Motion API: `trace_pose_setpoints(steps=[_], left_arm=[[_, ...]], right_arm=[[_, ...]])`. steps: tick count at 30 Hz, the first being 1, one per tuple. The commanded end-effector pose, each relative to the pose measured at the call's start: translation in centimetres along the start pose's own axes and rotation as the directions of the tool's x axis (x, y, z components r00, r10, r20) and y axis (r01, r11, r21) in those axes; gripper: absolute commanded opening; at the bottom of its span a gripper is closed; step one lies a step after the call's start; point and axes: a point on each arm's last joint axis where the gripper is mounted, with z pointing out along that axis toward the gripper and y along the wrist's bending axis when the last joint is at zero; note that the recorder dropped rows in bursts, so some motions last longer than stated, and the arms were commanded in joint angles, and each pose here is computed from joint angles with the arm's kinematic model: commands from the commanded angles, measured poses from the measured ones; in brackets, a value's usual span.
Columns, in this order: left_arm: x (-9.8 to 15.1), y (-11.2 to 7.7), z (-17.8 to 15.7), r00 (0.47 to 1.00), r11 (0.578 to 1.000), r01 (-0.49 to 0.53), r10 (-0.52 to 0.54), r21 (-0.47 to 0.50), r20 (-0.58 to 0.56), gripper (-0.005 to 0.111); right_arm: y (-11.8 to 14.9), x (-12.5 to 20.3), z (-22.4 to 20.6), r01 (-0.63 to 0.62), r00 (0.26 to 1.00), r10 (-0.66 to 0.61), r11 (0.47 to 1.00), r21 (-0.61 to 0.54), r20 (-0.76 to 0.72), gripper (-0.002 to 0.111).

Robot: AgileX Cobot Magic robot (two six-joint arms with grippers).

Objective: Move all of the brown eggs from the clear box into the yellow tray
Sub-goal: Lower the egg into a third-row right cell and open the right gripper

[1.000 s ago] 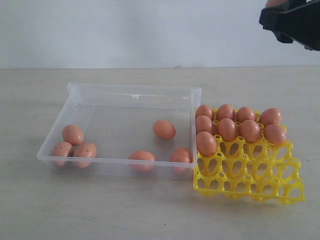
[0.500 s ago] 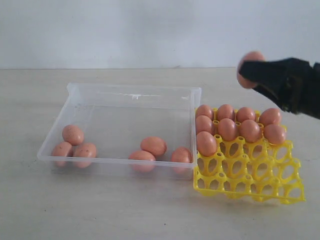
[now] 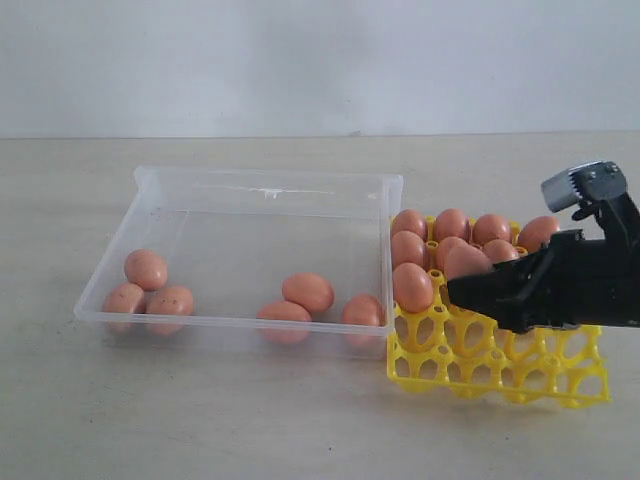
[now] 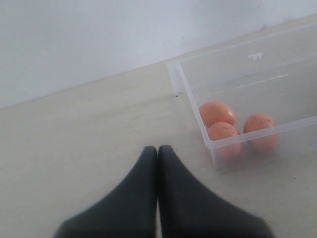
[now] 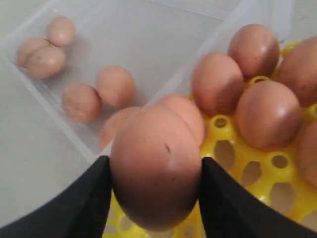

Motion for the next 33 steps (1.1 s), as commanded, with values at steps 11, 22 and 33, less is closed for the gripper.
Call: trace_pose_setpoints(steps=[11, 22, 33], left_arm=[[-0.1, 0.0, 0.0, 1.0, 1.0, 0.007, -0.007, 0.0, 0.01, -0.004], [-0.1, 0.0, 0.0, 1.0, 1.0, 0.007, -0.007, 0.0, 0.01, -0.004], [-0.1, 0.0, 0.0, 1.0, 1.0, 0.007, -0.007, 0.0, 0.01, -0.004]], right_arm=[[-0.9, -0.4, 1.3, 0.163, 0.986, -0.168, 0.965, 0.205, 0.008, 0.0], [-1.7, 0.8, 2.7, 0.129, 0.992, -0.126, 0.976, 0.174, -0.026, 0.0], [-2.2, 0.5, 3.2, 0.164, 0.986, -0.156, 0.971, 0.172, -0.061, 0.038]])
